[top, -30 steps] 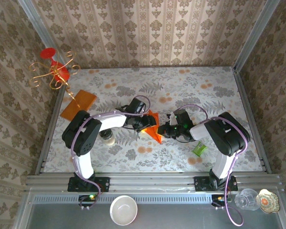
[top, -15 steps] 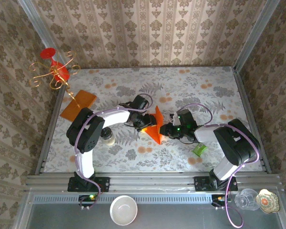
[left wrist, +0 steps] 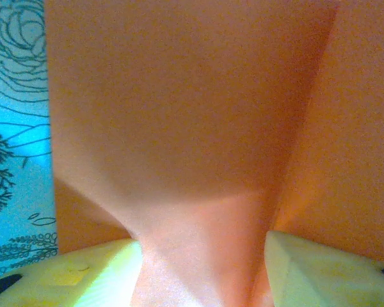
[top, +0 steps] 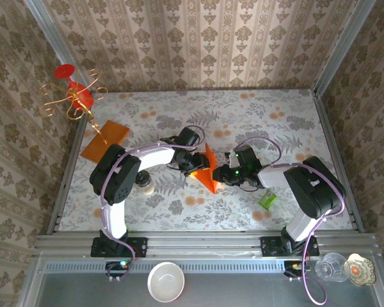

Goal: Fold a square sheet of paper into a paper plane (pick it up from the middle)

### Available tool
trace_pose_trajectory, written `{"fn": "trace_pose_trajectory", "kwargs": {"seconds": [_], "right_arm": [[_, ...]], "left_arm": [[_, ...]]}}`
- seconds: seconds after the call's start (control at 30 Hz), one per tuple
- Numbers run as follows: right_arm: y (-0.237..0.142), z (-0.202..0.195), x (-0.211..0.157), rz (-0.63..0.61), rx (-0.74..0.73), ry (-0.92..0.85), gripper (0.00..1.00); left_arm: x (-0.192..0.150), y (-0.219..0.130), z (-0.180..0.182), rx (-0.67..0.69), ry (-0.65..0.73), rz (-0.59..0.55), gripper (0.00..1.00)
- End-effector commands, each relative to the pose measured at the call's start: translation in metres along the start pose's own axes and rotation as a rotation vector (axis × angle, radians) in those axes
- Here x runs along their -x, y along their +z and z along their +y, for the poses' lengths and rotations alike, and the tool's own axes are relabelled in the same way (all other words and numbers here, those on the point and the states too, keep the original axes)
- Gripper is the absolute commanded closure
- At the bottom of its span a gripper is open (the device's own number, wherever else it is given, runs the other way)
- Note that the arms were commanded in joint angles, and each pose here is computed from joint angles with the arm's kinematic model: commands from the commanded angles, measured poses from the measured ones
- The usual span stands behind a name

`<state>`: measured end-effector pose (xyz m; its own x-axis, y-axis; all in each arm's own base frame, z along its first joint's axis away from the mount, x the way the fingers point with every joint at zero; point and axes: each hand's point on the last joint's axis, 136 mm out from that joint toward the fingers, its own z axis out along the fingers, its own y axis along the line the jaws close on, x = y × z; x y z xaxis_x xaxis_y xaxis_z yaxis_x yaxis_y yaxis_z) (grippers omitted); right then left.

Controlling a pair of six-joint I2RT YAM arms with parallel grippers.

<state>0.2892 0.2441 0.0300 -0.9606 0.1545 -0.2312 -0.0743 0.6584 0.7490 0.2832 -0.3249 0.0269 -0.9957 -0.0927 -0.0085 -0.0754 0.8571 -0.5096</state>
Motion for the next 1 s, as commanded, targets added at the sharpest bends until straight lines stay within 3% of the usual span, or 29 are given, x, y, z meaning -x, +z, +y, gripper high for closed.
{"fn": "trace_pose_trajectory", "kwargs": {"seconds": [0.0,0.53,0.97], "right_arm": [[0.006,0.000,0.002,0.009,-0.021,-0.029,0.70],[0.016,0.005,0.000,0.023,-0.034,-0.107,0.71],[-0.002,0.002,0.001,-0.078,-0.216,-0.236,0.58]], "left_arm": [[-0.038,0.024,0.072,0.239,-0.068,0.123,0.43],[-0.039,0.023,0.070,0.227,-0.068,0.127,0.42],[-0.036,0.020,0.064,0.199,-0.066,0.126,0.41]]}}
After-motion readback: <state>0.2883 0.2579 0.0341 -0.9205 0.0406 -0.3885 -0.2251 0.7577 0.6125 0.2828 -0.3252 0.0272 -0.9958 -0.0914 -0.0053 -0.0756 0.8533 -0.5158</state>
